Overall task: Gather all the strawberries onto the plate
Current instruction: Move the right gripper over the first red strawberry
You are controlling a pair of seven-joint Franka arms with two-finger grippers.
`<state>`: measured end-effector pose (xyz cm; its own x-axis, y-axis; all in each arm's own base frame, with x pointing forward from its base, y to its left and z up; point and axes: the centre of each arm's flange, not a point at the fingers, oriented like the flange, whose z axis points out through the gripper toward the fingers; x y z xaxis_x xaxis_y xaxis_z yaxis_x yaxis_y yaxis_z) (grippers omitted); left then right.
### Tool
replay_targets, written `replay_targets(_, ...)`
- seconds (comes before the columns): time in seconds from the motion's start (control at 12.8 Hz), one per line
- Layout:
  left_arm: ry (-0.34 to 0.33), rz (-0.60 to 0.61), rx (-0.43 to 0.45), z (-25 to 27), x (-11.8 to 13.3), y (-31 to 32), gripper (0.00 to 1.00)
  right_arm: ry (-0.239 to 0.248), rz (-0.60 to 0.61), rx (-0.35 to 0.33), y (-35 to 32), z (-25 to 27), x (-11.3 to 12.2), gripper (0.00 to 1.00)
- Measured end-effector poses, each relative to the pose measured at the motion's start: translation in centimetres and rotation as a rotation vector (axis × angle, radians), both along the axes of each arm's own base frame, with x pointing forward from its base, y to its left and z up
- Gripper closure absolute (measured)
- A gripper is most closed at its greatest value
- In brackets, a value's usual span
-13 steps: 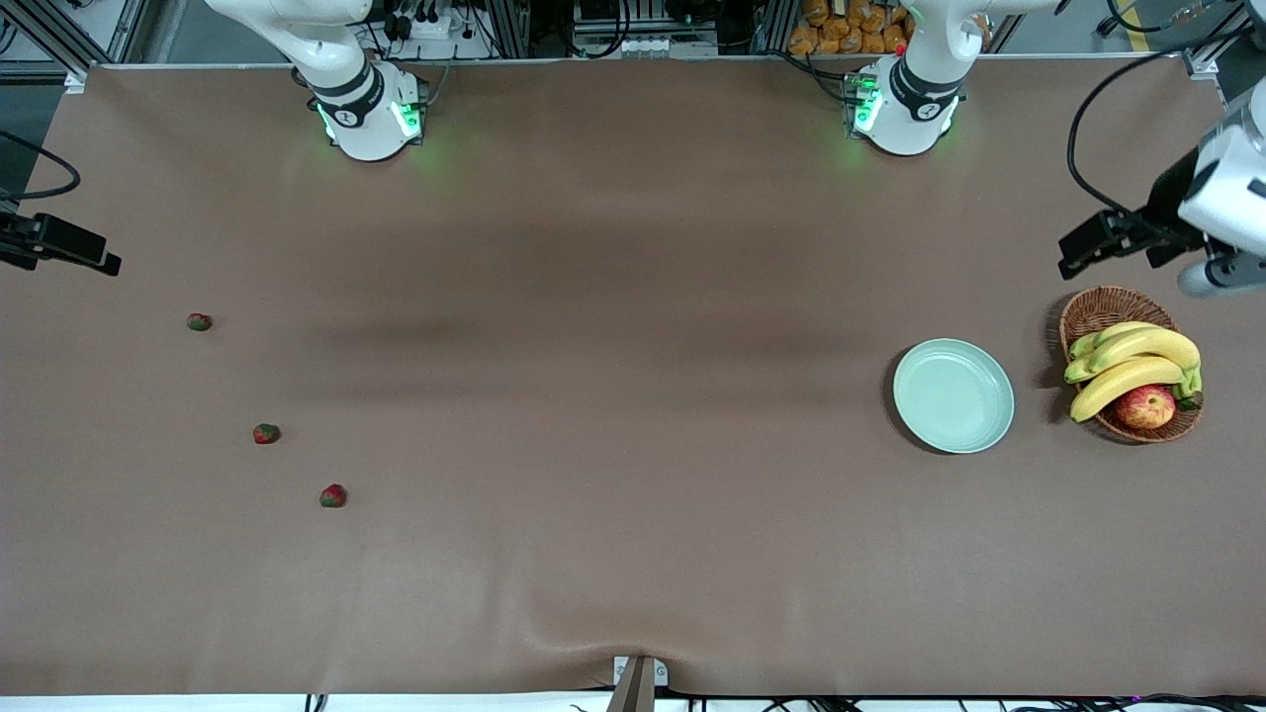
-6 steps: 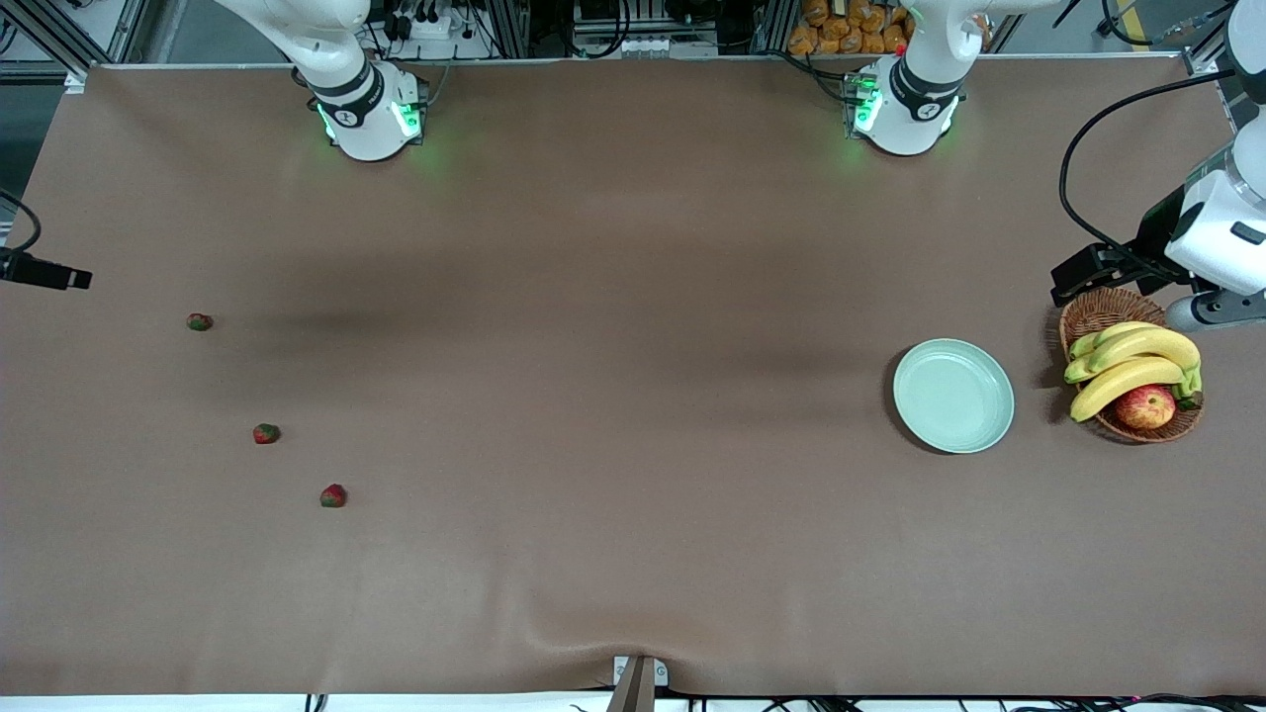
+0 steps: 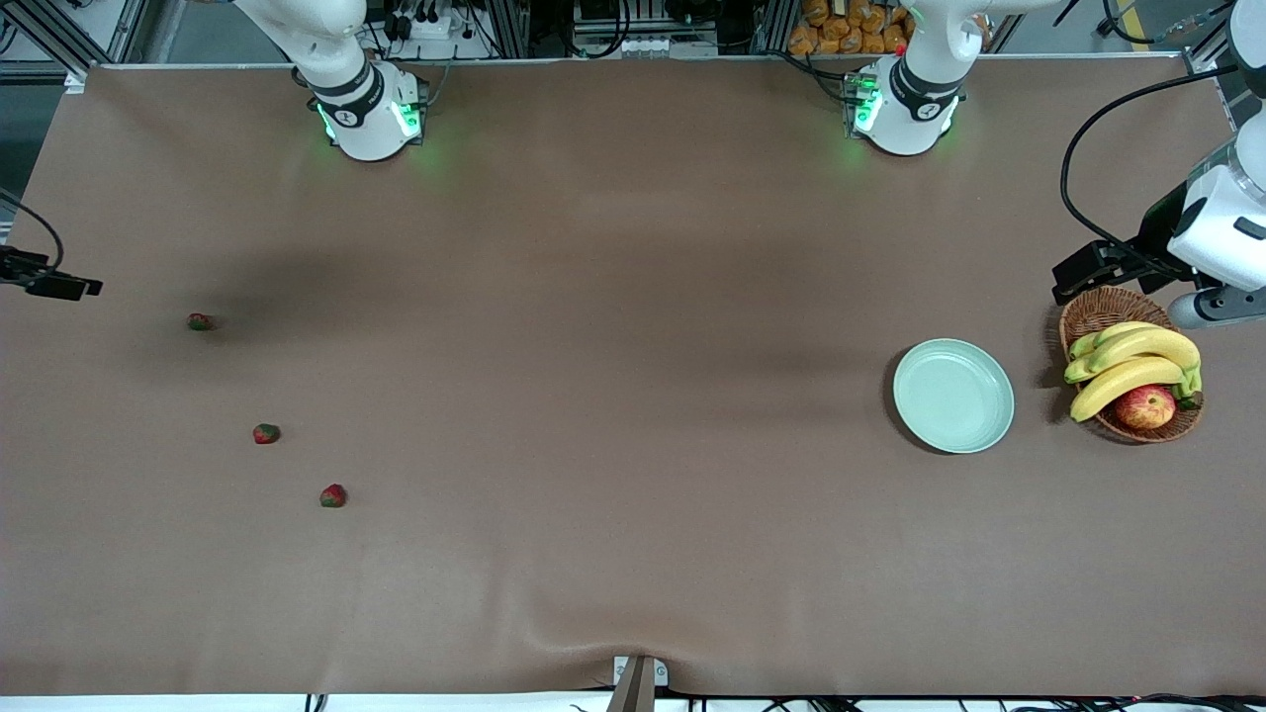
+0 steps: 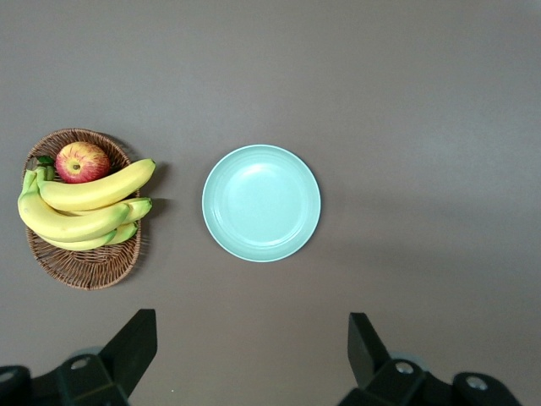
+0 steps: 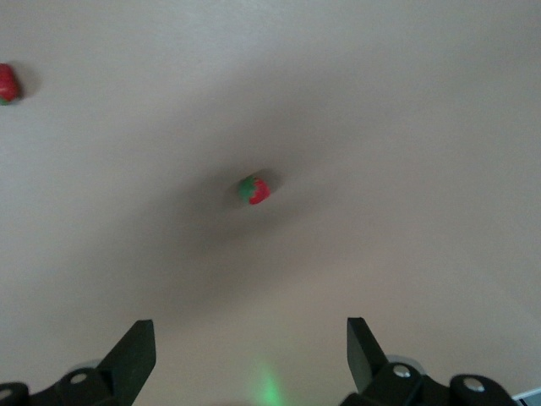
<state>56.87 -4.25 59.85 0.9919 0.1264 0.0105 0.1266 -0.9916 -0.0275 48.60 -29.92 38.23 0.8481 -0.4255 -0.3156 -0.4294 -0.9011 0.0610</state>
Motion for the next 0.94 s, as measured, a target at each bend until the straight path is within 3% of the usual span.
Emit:
replay_targets(0.47, 0.005, -0.042, 0.000, -0.1, 0.0, -0.4, 0.00, -0.090, 0.167, 0.012, 1.2, -9.1, -3.1, 0.00)
replay_targets(0.94, 0.007, -0.044, 0.000, -0.2, 0.0, -0.4, 0.00, -0.145, 0.328, -0.032, 4.4, -12.7, -3.3, 0.00)
